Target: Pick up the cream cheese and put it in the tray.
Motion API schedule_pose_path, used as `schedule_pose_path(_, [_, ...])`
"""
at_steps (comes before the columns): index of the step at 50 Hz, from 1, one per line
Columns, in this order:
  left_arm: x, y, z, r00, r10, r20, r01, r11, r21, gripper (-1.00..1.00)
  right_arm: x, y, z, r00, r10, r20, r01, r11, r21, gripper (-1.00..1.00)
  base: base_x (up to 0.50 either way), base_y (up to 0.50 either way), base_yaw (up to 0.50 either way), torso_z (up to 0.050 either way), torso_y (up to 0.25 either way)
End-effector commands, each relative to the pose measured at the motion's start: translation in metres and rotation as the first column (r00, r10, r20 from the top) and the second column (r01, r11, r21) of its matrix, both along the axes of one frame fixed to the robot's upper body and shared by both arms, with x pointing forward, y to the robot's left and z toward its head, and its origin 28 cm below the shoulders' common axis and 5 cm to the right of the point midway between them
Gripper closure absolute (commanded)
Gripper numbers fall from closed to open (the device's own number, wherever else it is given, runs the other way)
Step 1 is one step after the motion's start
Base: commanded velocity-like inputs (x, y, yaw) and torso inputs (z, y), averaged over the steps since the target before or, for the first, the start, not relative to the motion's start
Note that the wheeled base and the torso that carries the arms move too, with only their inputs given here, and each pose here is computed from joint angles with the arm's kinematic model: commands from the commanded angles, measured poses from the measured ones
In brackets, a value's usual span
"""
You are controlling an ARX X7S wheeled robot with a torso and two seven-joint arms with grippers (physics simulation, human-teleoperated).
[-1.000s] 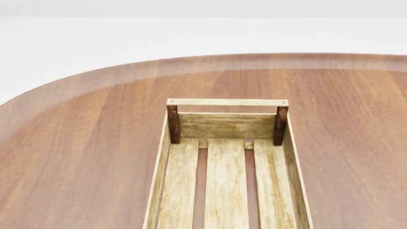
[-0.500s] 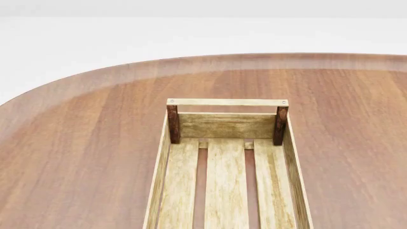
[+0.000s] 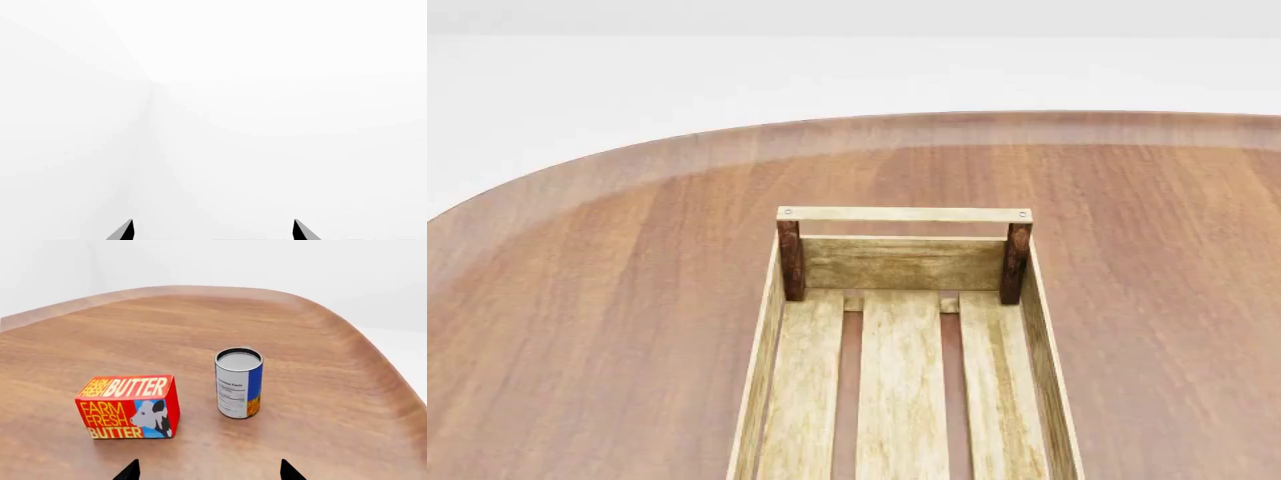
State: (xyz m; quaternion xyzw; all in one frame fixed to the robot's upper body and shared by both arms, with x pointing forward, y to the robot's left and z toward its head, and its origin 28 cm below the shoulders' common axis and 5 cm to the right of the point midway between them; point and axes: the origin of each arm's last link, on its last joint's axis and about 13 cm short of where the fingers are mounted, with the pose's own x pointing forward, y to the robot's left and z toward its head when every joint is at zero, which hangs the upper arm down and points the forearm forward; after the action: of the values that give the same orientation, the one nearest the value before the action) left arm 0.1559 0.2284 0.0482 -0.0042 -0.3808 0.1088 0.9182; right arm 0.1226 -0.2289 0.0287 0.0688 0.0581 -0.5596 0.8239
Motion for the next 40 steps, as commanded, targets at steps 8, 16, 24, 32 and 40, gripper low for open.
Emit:
schedule_pose_path(8, [-0.001, 0.002, 0.002, 1.0, -0.003, -0.01, 0.003, 1.0, -0.002, -1.0, 0.002, -0.001, -0.012, 0.998, 0.017, -0.057, -0.013, 0.997, 0.07, -1.0, 0.0, 0.0, 0.0, 0.0, 0.0])
schedule_pose_path(16, [-0.002, 0.003, 0.002, 1.0, -0.002, -0.01, 0.002, 1.0, -0.006, -1.0, 0.002, -0.005, -0.022, 0.996, 0.005, -0.087, 0.005, 0.994, 0.11, -1.0, 0.0, 0.0, 0.0, 0.0, 0.0])
schedule_pose_path(24, [-0.002, 0.003, 0.003, 1.0, 0.0, -0.008, 0.0, 1.0, -0.009, -1.0, 0.0, -0.009, -0.025, 0.995, -0.012, -0.102, 0.025, 0.992, 0.122, -1.0, 0.0, 0.0, 0.0, 0.0, 0.0])
schedule_pose_path(32, [-0.002, 0.004, 0.003, 1.0, 0.001, -0.006, -0.001, 1.0, -0.013, -1.0, 0.0, -0.01, -0.027, 0.991, -0.007, -0.135, 0.024, 0.991, 0.128, -1.0, 0.0, 0.0, 0.0, 0.0, 0.0])
schedule_pose_path(40, [-0.002, 0.003, 0.003, 1.0, 0.001, -0.006, -0.001, 1.0, -0.011, -1.0, 0.003, -0.01, -0.031, 0.987, 0.01, -0.162, 0.012, 0.991, 0.134, -1.0, 0.0, 0.0, 0.0, 0.0, 0.0])
